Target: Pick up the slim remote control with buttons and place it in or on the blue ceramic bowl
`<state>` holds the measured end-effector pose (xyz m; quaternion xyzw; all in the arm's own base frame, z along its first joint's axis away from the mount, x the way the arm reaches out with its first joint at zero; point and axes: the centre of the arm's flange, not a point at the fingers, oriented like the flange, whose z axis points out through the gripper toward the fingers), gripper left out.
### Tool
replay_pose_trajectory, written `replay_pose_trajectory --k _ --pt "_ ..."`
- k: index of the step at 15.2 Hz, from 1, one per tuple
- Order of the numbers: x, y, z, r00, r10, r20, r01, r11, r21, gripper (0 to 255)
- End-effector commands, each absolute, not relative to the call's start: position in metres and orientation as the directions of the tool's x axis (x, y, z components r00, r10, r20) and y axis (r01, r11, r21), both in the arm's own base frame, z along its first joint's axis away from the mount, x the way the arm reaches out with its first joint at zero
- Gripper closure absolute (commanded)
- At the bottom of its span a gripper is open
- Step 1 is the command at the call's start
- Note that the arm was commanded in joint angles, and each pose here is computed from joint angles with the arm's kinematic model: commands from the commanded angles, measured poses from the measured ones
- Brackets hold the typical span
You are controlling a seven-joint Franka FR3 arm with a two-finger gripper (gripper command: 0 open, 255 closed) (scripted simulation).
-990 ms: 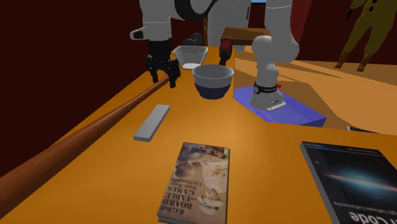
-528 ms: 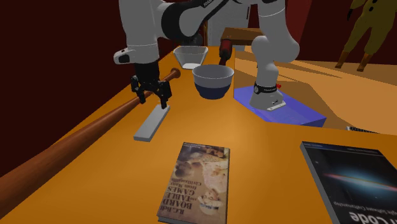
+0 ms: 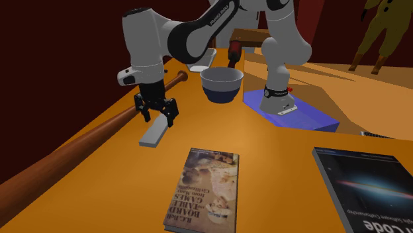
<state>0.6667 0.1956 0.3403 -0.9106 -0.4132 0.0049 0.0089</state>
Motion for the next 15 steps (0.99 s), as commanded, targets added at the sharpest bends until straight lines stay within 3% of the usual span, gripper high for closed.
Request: replay_pose_trajectory --k 1,9,10,15 --pt "0.6665 0.1951 0.3259 0.658 0.753 -0.001 0.753 -0.658 -0.020 0" --pt "0.6664 0.1951 0.3259 0.658 0.753 -0.001 0.753 -0.658 -0.020 0" --pt "0.6664 0.1951 0.3259 0.658 0.753 -0.001 0.753 -0.658 -0.020 255" --pt "0.6665 0.1952 0.3261 0.658 0.753 -0.001 0.753 -0.658 -0.020 255"
